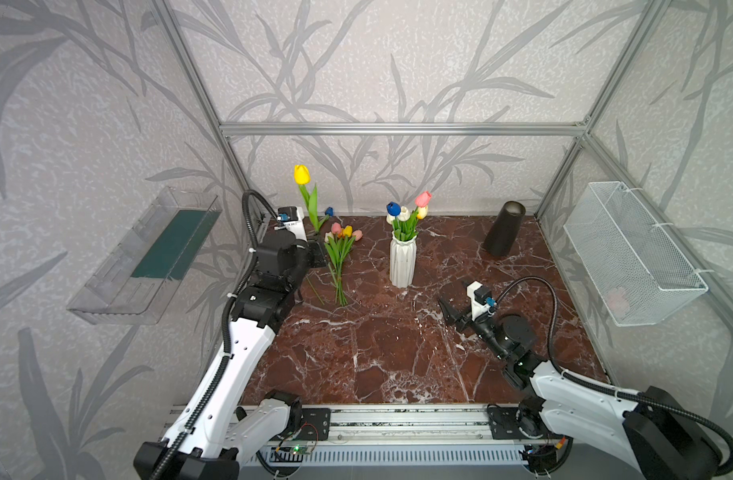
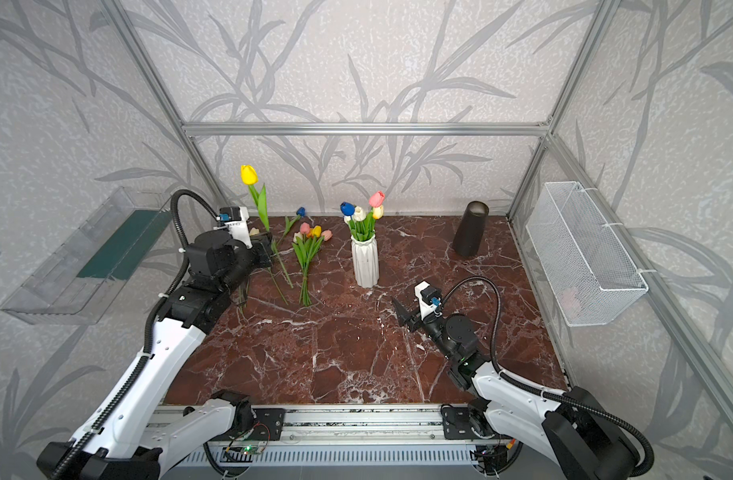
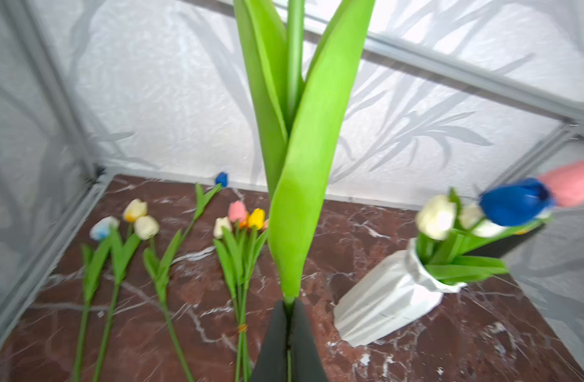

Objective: Arrange the flowers into the vase
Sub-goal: 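Carry the yellow tulip with the left gripper over the white vase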

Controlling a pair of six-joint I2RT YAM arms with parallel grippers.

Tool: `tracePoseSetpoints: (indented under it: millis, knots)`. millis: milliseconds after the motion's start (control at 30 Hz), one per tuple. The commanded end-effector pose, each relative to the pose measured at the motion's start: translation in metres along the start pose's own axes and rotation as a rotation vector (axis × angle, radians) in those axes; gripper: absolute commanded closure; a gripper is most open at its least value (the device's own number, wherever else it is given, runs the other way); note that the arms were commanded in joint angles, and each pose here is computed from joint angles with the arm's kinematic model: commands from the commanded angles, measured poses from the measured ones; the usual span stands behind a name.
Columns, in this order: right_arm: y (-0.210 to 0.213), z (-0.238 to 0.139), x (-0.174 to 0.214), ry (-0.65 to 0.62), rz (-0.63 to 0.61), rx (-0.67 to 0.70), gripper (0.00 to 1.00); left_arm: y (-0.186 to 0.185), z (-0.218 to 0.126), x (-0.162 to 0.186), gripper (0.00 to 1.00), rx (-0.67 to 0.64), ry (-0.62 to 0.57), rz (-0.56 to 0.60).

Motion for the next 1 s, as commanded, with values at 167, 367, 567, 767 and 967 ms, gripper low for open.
tracePoseSetpoints:
  millis: [167, 367, 567, 767, 967]
  knots:
    - [0.014, 0.013, -0.051, -0.151, 0.011, -0.058, 0.14, -0.091, -0.002, -0.059, 1.0, 0.422, -0.472, 0.105]
    - [0.015, 0.015, -0.071, -0.207, -0.028, -0.051, 0.14, -0.127, 0.017, -0.077, 1.0, 0.567, -0.629, 0.076]
    - [0.015, 0.014, -0.079, -0.227, -0.053, -0.043, 0.14, -0.146, 0.045, -0.078, 1.0, 0.603, -0.635, 0.078]
    - [0.014, 0.014, -0.075, -0.218, -0.058, -0.041, 0.14, -0.149, 0.059, -0.082, 1.0, 0.597, -0.625, 0.078]
    - [0.015, 0.016, -0.072, -0.216, -0.056, -0.046, 0.14, -0.15, 0.078, -0.076, 1.0, 0.562, -0.598, 0.125]
Point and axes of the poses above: each gripper's point midway between its finger pads, its own z axis out along the fingers, its own y axis along the line the jaws close on, x = y × z, the point moved 1 cm from there along -z, back along the fingers, and after that the axes turned 9 degrees about z, right-handed, at the moved point
